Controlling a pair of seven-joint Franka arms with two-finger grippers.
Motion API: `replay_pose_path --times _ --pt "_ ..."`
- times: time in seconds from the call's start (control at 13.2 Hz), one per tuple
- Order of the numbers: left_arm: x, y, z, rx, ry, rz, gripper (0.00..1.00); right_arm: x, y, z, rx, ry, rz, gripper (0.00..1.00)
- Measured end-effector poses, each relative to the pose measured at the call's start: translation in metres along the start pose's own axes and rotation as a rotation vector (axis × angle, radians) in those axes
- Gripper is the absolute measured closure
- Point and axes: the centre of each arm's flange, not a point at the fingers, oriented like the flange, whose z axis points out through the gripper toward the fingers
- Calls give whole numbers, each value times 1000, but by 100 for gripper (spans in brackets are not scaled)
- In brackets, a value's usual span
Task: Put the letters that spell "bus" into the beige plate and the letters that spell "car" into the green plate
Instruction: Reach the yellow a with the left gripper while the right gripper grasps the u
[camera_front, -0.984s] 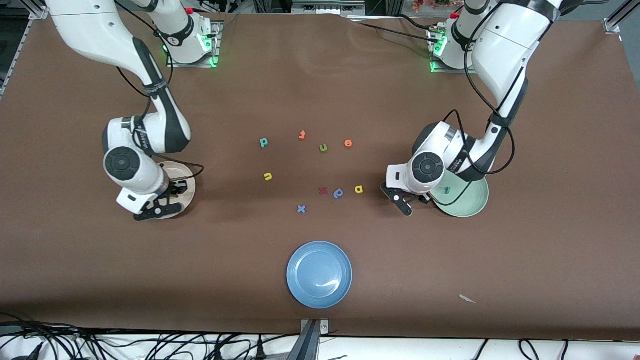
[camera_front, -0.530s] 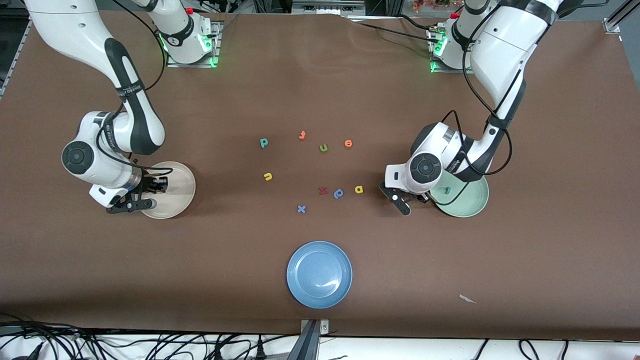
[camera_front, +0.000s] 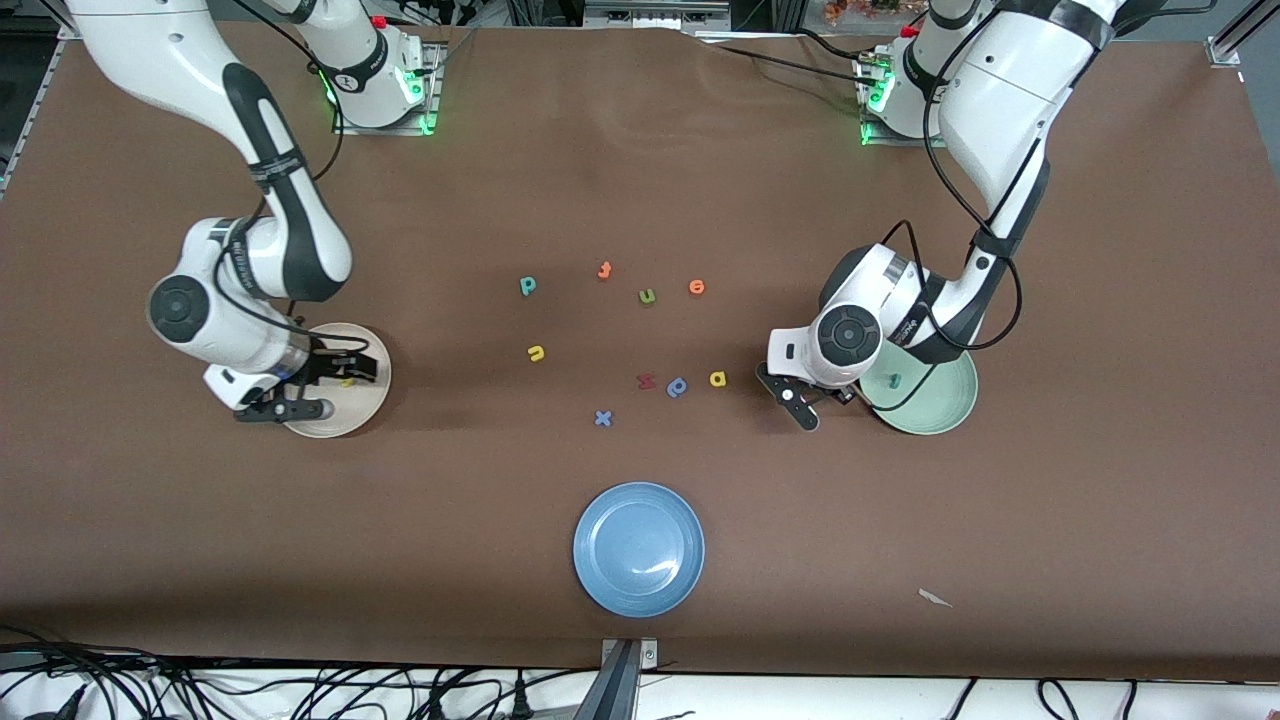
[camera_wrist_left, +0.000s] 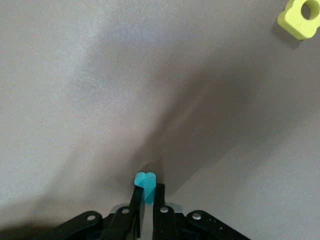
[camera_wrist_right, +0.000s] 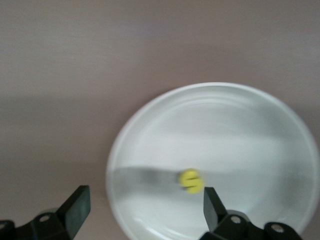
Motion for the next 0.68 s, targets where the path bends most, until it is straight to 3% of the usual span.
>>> replay_pose_path --times 0.3,0.61,0.68 --pt "-18 -31 -34 14 -11 -46 89 -11 -86 -2 26 6 126 0" --pt "-83 -115 -50 -5 -15 -121 89 -30 -161 6 46 52 271 0" --pt "-97 -130 -43 -18 -21 -140 84 -34 -175 14 51 60 307 0"
